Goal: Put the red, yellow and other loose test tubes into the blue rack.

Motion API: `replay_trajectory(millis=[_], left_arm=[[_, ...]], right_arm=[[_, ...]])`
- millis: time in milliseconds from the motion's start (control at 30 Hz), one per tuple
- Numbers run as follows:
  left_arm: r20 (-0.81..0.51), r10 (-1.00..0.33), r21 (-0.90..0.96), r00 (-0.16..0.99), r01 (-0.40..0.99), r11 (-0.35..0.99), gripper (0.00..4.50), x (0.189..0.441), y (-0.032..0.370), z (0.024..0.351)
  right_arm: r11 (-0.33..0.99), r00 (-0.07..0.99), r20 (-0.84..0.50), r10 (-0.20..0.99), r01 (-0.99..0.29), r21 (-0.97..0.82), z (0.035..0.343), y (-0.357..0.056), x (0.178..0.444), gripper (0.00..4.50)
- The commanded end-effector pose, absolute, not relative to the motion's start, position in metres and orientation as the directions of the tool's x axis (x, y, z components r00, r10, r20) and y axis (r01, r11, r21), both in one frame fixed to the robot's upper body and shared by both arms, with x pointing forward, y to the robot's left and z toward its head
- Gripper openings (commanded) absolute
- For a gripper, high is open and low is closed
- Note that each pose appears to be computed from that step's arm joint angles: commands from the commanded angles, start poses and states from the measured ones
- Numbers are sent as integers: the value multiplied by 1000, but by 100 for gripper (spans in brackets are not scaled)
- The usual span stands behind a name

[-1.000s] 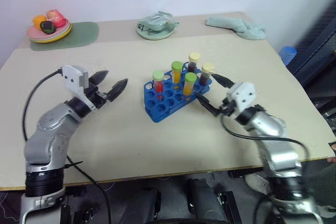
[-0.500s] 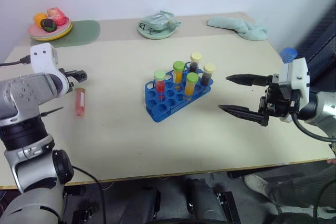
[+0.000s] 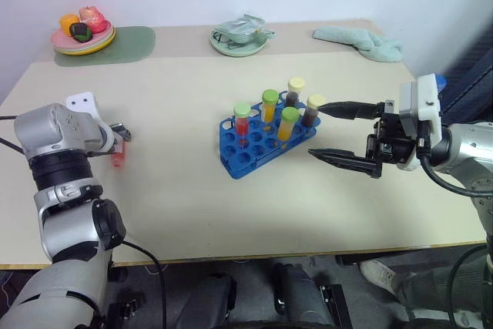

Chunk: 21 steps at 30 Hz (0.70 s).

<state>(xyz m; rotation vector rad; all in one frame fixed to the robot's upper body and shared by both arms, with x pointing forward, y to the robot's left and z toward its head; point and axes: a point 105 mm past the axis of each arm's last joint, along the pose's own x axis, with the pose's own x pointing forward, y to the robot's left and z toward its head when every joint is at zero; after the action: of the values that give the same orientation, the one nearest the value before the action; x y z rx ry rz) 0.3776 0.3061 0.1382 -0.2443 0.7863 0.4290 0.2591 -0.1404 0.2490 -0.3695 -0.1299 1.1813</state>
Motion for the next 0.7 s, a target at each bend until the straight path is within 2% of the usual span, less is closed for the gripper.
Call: replay_trajectory(millis=[33, 200, 300, 467, 700], left_arm=[[-713, 304, -64, 632, -489, 870, 434, 390, 309, 150], [-764, 277, -65, 582, -497, 865, 434, 397, 306, 143], [-777, 296, -43, 555, -516, 855, 348, 395, 314, 139], [-799, 298, -32, 523, -532, 846, 112, 389, 319, 135], [-822, 195, -103, 535, -477, 873, 112, 384, 313, 140]], right_arm=[[326, 379, -61, 924, -859, -395, 259, -137, 257, 384], [327, 381, -59, 923, -855, -402, 259, -136, 257, 384], [330, 384, -58, 922, -853, -405, 260, -136, 256, 390], [336, 392, -63, 918, -852, -400, 257, -137, 255, 390], [335, 392, -65, 918, -851, -404, 256, -135, 259, 390]])
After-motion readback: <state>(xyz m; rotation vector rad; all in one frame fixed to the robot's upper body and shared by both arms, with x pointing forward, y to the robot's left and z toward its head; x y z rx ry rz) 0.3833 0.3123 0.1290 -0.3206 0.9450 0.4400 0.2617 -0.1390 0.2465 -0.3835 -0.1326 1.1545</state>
